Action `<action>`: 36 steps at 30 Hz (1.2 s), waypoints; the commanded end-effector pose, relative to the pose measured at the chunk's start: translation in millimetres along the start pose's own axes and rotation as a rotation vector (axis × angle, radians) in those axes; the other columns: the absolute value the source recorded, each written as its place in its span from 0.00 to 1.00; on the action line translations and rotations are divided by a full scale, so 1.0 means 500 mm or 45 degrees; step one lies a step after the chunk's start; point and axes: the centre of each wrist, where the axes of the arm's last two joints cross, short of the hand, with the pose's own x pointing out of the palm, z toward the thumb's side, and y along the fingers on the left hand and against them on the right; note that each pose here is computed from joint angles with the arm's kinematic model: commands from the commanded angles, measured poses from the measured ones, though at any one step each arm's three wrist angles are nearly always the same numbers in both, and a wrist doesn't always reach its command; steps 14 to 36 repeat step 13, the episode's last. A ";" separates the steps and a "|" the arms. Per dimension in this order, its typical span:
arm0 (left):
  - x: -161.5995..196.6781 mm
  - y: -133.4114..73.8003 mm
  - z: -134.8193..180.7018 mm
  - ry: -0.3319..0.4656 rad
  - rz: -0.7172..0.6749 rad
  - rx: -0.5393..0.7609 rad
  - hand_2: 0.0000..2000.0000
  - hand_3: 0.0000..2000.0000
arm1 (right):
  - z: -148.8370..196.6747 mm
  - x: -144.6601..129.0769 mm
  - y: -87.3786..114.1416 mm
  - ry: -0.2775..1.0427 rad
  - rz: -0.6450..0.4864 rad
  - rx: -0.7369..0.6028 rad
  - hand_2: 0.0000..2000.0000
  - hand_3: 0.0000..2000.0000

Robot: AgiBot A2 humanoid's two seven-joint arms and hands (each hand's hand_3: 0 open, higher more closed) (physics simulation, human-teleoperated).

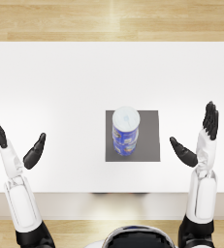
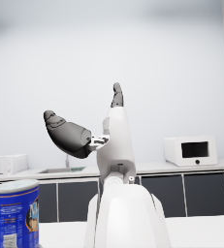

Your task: Pick up the blue can on the left and place it in the middle, then pick up the blue can on the right and place it on top of the can in the middle

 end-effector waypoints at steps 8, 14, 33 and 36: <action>0.000 -0.006 -0.010 -0.003 0.004 -0.029 0.00 0.00 | -0.009 -0.013 0.010 0.007 -0.033 0.030 0.00 0.00; 0.000 -0.007 -0.011 -0.003 0.004 -0.031 0.00 0.00 | -0.010 -0.013 0.011 0.008 -0.035 0.031 0.00 0.00; 0.000 -0.007 -0.011 -0.003 0.004 -0.031 0.00 0.00 | -0.010 -0.013 0.011 0.008 -0.035 0.031 0.00 0.00; 0.000 -0.007 -0.011 -0.003 0.004 -0.031 0.00 0.00 | -0.010 -0.013 0.011 0.008 -0.035 0.031 0.00 0.00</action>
